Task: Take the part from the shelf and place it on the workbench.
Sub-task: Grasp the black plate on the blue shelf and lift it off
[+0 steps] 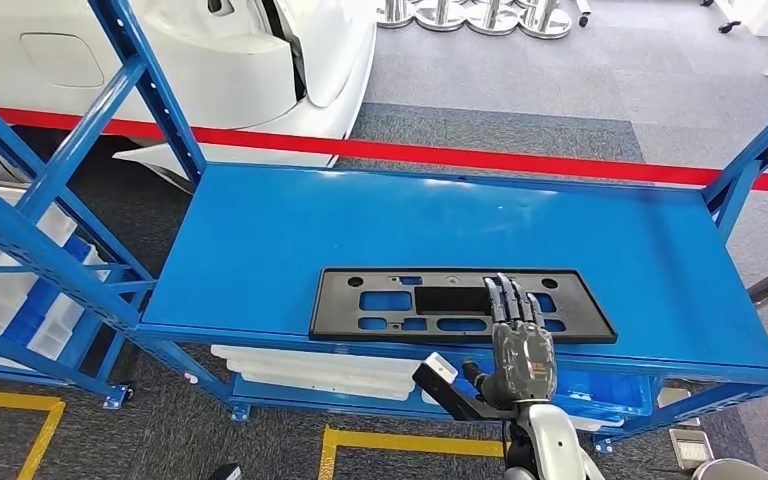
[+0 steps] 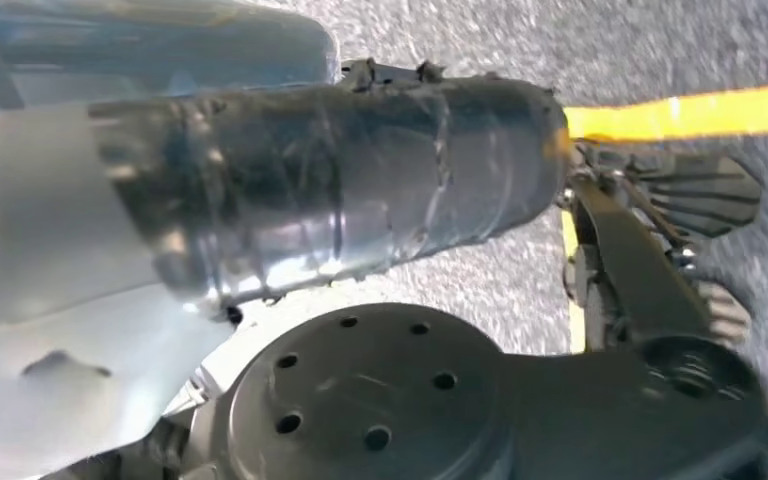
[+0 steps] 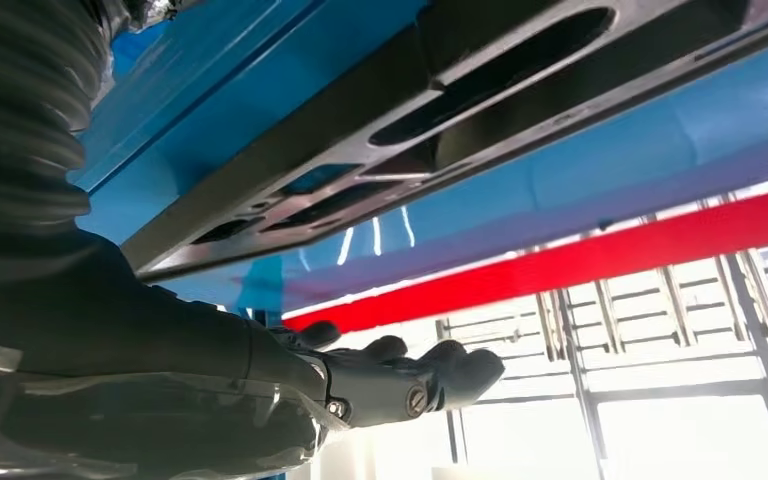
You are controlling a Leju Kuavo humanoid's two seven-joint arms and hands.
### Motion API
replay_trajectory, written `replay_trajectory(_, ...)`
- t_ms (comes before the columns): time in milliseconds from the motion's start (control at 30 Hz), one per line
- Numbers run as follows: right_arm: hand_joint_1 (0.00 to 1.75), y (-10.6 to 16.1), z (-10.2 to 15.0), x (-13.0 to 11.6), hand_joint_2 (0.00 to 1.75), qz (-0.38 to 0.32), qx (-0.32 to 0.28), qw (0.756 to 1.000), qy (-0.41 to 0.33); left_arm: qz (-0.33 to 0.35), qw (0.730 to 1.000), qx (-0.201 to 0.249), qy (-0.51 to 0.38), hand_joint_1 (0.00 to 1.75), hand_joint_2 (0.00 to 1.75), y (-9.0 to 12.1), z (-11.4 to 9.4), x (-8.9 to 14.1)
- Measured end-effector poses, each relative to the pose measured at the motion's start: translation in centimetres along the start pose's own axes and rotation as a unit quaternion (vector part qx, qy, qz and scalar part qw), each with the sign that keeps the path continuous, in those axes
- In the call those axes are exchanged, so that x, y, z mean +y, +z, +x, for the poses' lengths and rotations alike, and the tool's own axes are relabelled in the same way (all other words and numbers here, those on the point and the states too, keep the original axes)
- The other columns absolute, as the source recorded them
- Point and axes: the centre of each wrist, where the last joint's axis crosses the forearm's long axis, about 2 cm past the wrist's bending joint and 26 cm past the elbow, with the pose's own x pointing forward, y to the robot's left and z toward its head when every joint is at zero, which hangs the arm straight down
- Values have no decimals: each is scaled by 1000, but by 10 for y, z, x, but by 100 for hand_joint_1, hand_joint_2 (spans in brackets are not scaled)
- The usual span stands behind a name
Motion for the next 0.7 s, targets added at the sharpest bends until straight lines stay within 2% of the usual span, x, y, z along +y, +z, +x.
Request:
replay_trajectory(333, 0, 0, 4, -2, 175, 6, -3, 1000, -2, 4, 1000, 3, -1, 0, 0, 1, 1, 9)
replay_trajectory(600, 1, 0, 3, -4, 175, 25, 11, 1000, -6, -2, 1000, 1, 9, 0, 0, 0, -1, -1)
replay_trajectory(700, 131, 0, -1, -4, 175, 30, 16, 999, -3, -2, 1000, 2, 10, 0, 0, 1, -2, 0)
